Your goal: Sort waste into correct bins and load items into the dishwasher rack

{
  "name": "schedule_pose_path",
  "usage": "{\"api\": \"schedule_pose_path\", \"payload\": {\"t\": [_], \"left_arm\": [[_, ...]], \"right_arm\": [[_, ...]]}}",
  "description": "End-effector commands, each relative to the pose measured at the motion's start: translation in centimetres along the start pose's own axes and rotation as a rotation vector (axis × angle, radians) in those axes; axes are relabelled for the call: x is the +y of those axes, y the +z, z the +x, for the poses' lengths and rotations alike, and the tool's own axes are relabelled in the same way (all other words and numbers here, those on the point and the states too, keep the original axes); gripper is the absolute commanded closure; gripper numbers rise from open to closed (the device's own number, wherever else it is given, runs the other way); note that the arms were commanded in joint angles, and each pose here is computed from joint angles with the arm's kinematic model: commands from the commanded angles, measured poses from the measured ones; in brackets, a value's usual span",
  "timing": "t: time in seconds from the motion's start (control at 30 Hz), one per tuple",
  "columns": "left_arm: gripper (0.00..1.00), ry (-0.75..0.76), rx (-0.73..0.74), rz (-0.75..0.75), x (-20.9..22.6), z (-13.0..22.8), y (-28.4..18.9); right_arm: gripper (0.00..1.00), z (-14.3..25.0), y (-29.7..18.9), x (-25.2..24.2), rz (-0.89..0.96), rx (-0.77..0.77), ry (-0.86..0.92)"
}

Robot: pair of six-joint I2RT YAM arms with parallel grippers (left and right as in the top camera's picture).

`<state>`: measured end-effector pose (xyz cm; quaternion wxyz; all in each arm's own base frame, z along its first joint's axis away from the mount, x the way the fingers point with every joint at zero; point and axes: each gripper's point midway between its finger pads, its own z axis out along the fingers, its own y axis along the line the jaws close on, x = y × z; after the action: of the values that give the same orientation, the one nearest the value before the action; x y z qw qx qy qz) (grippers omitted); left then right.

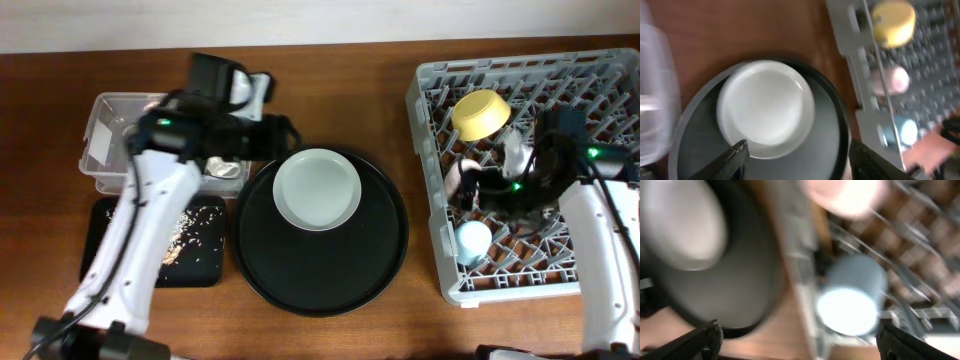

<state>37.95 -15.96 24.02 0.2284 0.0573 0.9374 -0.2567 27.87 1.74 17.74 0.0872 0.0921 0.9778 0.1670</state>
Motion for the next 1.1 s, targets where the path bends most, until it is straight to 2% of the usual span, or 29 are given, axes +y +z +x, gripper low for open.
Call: {"api": "schedule_pose_path", "payload": {"t": [0.0,0.1,0.13,0.17,0.33,0.47,0.53,0.6,0.67,0.77,1.07], "left_arm": [[0.28,-0.027,-0.117,-0.115,2.7,-2.3,-3.3],[0.21,-0.064,-0.152,-0.247,6.0,-2.9,-4.3],[0.07,-0.082,-0.167,-0.288,7.3,-3.1,-4.8],[0.01,-0.096,-0.173,-0.304,8.0,-3.2,-5.1],[0.01,-0.115,-0.178,-0.316,8.9,-3.3,-5.5],[0.01,-0.115,-0.178,-0.316,8.9,-3.3,-5.5],[0.01,-0.115,-0.178,-0.316,8.9,-3.3,-5.5],[0.01,-0.115,-0.178,-0.316,8.9,-3.3,-5.5],[0.01,-0.115,-0.178,-0.316,8.9,-3.3,-5.5],[0.01,-0.115,-0.178,-0.316,8.9,-3.3,-5.5],[0.01,-0.115,-0.178,-0.316,8.9,-3.3,-5.5]], "right_arm": [[0.01,0.1,-0.5,6.9,-0.213,-0.014,-0.198],[0.01,0.9,0.7,10.2,-0.235,0.001,-0.329],[0.01,1.4,1.4,12.0,-0.248,0.011,-0.395],[0.01,1.9,2.1,13.4,-0.256,0.019,-0.450],[0.01,3.2,5.4,18.6,-0.261,0.017,-0.656],[0.02,4.2,8.2,21.8,-0.296,0.030,-0.751],[0.43,3.7,10.0,22.4,-0.272,0.017,-0.775],[0.56,2.4,11.7,22.0,-0.213,-0.008,-0.775],[0.62,0.5,13.5,20.4,-0.095,-0.041,-0.703],[0.63,-1.8,15.7,18.3,0.051,-0.088,-0.644],[0.62,-4.7,19.7,15.4,0.245,-0.153,-0.570]]}}
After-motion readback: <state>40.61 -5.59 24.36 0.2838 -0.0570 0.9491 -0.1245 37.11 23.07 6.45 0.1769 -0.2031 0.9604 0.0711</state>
